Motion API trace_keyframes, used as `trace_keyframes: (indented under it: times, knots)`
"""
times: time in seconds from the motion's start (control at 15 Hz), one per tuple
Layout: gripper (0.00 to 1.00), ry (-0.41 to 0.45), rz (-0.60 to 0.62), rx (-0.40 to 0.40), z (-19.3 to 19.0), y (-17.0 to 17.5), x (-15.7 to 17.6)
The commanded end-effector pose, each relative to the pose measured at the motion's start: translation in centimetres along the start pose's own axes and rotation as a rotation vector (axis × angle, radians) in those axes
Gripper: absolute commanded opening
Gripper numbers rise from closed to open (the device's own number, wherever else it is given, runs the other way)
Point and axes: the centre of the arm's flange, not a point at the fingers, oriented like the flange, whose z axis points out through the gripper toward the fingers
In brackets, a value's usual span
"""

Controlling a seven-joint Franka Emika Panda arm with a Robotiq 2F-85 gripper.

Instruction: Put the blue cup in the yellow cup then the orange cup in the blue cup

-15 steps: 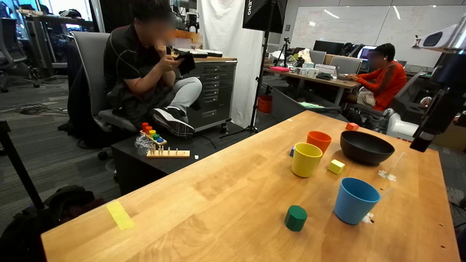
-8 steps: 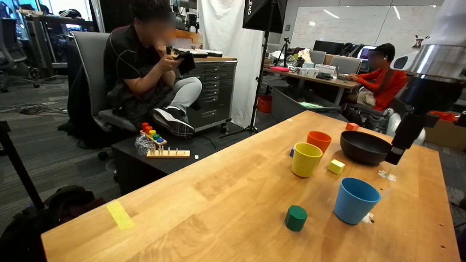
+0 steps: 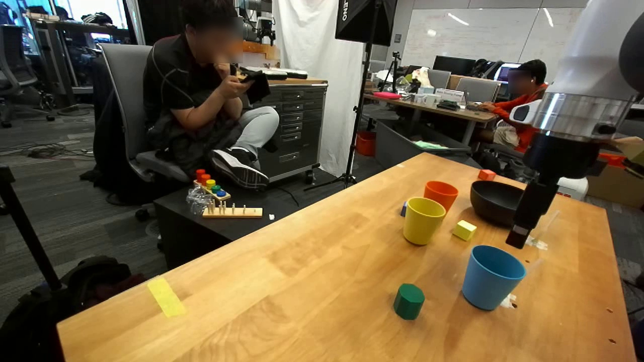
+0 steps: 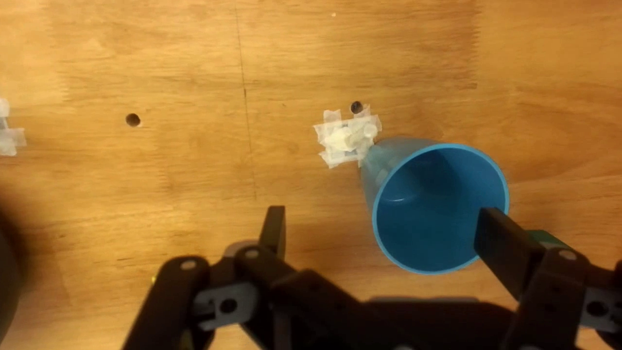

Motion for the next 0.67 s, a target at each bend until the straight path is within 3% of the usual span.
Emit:
trace_keyframes:
  times: [0.0,0.47,0.6]
  knots:
    - [1.0,0.015,0.01,0.006,0.9,-0.4,1.7]
    - [1.0,-0.025,0.018,-0.017,3.8,-0.5,2.9]
    - [0.74,-0.043,0.018,-0.015,4.5,-0.7,3.0]
